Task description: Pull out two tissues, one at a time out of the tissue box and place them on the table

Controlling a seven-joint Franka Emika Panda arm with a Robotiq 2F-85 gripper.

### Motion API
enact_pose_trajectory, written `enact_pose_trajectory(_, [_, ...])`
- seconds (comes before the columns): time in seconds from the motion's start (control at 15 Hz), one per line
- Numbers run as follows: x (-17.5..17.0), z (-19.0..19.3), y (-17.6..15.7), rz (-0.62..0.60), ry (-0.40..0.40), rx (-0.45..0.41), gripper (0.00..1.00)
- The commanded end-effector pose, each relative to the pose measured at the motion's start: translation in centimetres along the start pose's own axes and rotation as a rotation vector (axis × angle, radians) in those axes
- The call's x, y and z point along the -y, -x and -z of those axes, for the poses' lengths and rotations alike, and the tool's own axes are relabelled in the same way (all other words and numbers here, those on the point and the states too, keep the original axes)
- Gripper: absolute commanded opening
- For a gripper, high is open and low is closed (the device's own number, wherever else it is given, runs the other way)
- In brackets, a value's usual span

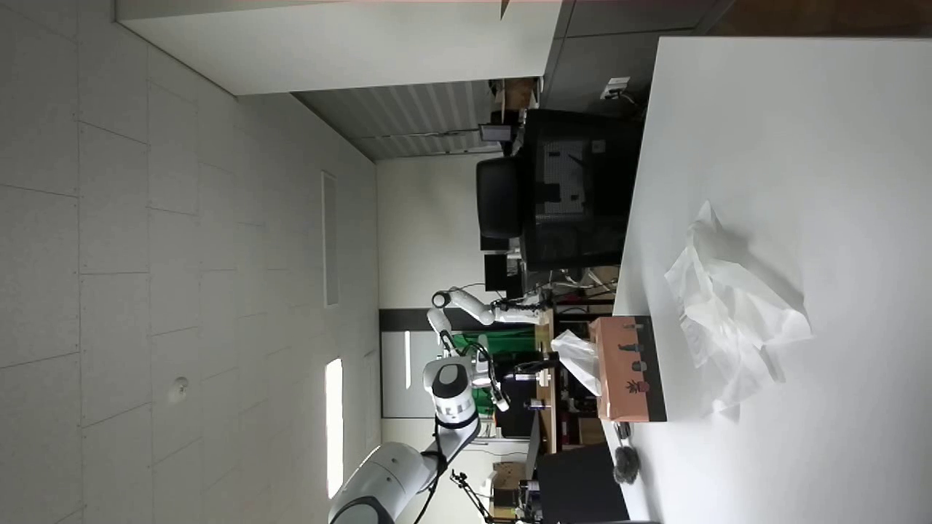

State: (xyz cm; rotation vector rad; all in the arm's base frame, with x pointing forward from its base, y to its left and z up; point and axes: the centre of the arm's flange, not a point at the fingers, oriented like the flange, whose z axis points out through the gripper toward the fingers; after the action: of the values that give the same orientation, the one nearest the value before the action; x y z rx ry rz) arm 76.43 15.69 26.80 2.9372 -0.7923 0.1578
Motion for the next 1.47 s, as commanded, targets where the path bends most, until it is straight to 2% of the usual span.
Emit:
enact_pose_trajectory(0.0, [1.0, -0.2, -1.1, -0.022, 0.008, -0.016, 0.75])
enact_pose_trajectory(0.07, [1.0, -0.4, -1.0, -0.019, 0.005, -0.021, 0.75])
enact_pose_trajectory(0.13, [1.0, -0.6, -0.9, -0.018, 0.007, -0.022, 0.69])
enact_pose_trajectory(0.2, [1.1, -0.7, -0.8, -0.017, 0.009, -0.021, 0.6])
enact_pose_trajectory(0.73, [0.8, -0.3, -1.2, -0.02, 0.01, -0.023, 0.05])
enact_pose_trajectory(0.87, [0.7, -0.2, -1.4, -0.024, 0.005, -0.015, 0.0])
enact_pose_trajectory(1.4, [-1.3, 3.6, -3.8, -0.056, -0.018, -0.059, 0.0])
